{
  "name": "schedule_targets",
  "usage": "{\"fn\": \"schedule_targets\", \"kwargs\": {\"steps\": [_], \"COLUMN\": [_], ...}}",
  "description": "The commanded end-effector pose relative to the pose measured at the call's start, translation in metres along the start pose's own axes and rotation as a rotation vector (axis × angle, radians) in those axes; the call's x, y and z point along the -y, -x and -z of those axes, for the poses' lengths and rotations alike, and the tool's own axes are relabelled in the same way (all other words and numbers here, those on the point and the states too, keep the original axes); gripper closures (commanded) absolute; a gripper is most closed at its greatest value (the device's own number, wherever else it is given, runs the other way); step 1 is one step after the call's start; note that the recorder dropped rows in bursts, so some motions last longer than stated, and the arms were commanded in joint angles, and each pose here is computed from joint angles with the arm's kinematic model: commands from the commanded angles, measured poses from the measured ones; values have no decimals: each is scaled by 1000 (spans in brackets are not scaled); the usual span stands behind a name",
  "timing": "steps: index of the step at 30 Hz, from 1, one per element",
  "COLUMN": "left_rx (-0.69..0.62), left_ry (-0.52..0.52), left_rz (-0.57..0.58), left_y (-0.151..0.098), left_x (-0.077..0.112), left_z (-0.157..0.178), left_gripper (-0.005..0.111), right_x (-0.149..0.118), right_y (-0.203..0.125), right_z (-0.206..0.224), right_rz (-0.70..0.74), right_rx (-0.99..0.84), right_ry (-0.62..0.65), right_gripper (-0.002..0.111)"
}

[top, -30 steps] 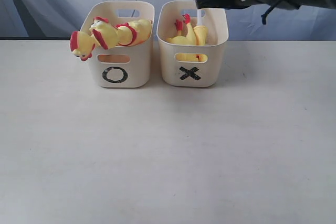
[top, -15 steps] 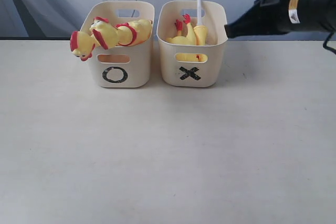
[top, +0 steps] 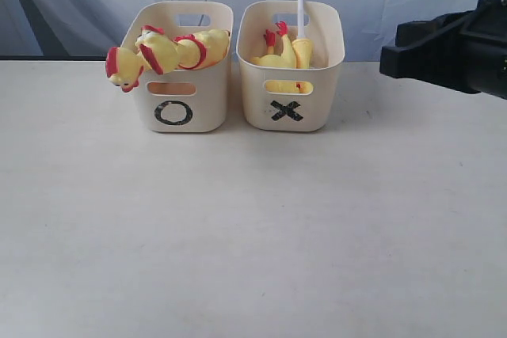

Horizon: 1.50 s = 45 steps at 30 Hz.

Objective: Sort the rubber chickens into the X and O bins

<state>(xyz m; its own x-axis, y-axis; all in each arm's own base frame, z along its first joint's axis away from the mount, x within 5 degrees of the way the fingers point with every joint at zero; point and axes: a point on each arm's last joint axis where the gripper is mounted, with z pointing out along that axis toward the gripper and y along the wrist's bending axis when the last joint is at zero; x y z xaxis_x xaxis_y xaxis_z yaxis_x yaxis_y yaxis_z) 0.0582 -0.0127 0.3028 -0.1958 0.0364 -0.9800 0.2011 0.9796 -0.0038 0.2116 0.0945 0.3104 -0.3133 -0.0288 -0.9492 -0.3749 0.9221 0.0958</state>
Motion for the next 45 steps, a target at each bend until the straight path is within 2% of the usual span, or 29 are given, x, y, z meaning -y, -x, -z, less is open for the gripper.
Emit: {"fn": "schedule_targets", "kwargs": {"steps": [1,19,25,31,36,45], "left_rx": [3,3,35,92,132,187], "left_ry": [0,0,21,104,178,269], "left_rz": [5,5,1,-2,6,10], "left_y": [-1,-1,0,0,0,0], "left_x": [0,0,-1,-5,-6,-7], "left_z": [0,0,6,17,25,35], "left_gripper": [107,107,107,107,107,107], "right_x": [1,0,-1,-2,-4,-3], "right_y": [0,1,11,32,47,42], "right_z": [2,3,21,66,137,228], "right_rz": [-11,-14,-14,-16,-16,-17], "right_rx": [6,8,78,243,488,794], "right_ry": [-2,-1,6,23,49,83], "right_gripper": [109,109,109,109,109,109]}}
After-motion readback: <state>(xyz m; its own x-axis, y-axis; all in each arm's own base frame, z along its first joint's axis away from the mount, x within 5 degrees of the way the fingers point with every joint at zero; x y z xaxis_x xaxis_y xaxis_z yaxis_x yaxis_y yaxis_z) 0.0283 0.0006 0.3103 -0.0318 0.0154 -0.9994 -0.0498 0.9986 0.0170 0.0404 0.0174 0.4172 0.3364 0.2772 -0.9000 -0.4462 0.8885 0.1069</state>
